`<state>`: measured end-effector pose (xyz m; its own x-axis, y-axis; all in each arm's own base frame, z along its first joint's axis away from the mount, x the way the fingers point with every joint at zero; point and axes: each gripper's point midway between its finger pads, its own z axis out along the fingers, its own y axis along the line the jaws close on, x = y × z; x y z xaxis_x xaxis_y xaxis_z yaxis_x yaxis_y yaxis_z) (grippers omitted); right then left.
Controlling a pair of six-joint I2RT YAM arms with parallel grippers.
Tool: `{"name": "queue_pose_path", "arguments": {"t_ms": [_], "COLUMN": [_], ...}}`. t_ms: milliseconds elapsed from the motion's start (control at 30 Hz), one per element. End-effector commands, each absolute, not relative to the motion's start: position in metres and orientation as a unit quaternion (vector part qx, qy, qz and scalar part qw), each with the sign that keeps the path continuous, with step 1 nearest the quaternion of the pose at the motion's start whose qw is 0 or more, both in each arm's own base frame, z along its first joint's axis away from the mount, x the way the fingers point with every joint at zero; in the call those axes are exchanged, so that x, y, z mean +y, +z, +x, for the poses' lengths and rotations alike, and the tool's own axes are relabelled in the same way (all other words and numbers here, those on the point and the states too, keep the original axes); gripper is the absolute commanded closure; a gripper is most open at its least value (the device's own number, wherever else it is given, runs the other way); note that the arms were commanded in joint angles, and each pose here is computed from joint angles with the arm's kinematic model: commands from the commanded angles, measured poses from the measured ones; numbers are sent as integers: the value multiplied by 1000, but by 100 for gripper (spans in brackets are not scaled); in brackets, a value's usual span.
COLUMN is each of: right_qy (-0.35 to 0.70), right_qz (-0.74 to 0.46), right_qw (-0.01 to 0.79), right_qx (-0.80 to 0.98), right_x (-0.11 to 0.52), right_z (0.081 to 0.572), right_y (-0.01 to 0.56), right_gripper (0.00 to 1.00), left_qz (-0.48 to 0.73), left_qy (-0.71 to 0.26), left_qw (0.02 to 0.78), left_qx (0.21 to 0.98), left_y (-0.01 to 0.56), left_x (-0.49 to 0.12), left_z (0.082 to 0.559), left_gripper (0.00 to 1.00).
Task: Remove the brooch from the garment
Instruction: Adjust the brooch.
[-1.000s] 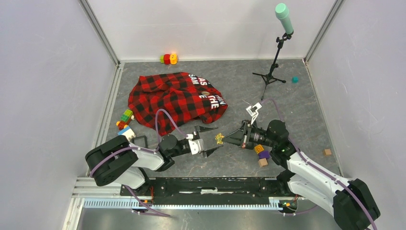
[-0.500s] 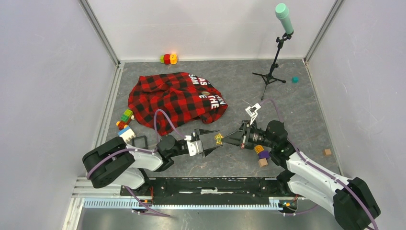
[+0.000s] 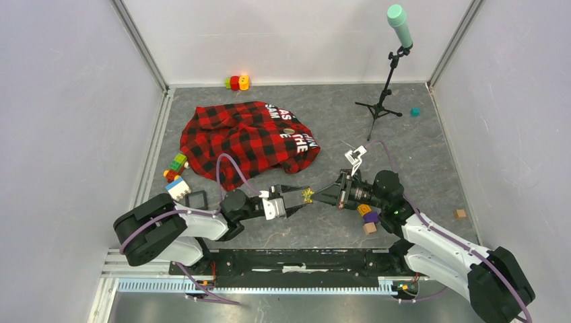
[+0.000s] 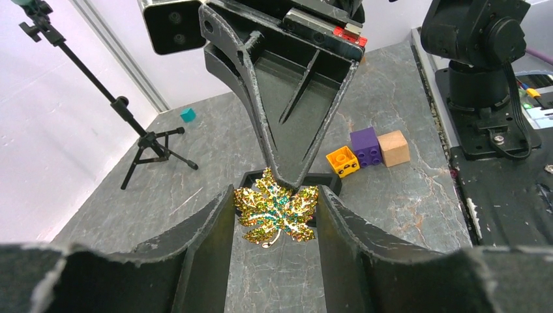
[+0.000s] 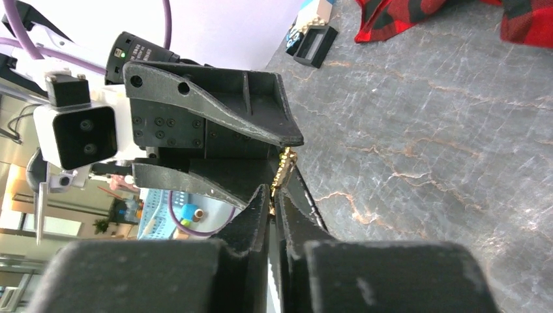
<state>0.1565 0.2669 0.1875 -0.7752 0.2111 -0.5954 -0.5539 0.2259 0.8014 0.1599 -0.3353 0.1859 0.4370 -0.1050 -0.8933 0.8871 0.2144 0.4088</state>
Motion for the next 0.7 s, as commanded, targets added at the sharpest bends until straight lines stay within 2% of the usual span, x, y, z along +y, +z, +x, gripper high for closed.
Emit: {"name": "queue_pose_path", "arguments": {"t_ms": [0,33,67,233,300,400,500,667], "right_qy": [616,611,594,401,325,201,118,73], "right_qz": [-130,-131,-134,-123,-95,7,44,47], "right_qw": [330,328,337,403,423,430,396,363], "right_qx": [703,709,718,813,840,880,910,928], "right_x": [269,268,267,226,200,153,129,126], "right_z": [157,157,162,201,213,230,232,237], "right_y": [195,193,189,160,152,135,115,98], "right_gripper": [76,59,50,19,2,2,2,2], "left_qz": [510,509,506,499,501,491,471,465], "left_qy": [-365,-362,-356,-330,-323,-310,-292,-287], "left_qw": [693,693,694,689,684,685,694,696], "left_qx": [357,360,368,408,421,440,459,466], "left_y": [202,202,201,192,189,188,189,190], "left_x": [-338,-338,-338,-335,-336,-333,-327,-324], "left_z": [157,159,162,177,181,190,199,201], "left_gripper": [54,55,55,54,54,54,54,55]}}
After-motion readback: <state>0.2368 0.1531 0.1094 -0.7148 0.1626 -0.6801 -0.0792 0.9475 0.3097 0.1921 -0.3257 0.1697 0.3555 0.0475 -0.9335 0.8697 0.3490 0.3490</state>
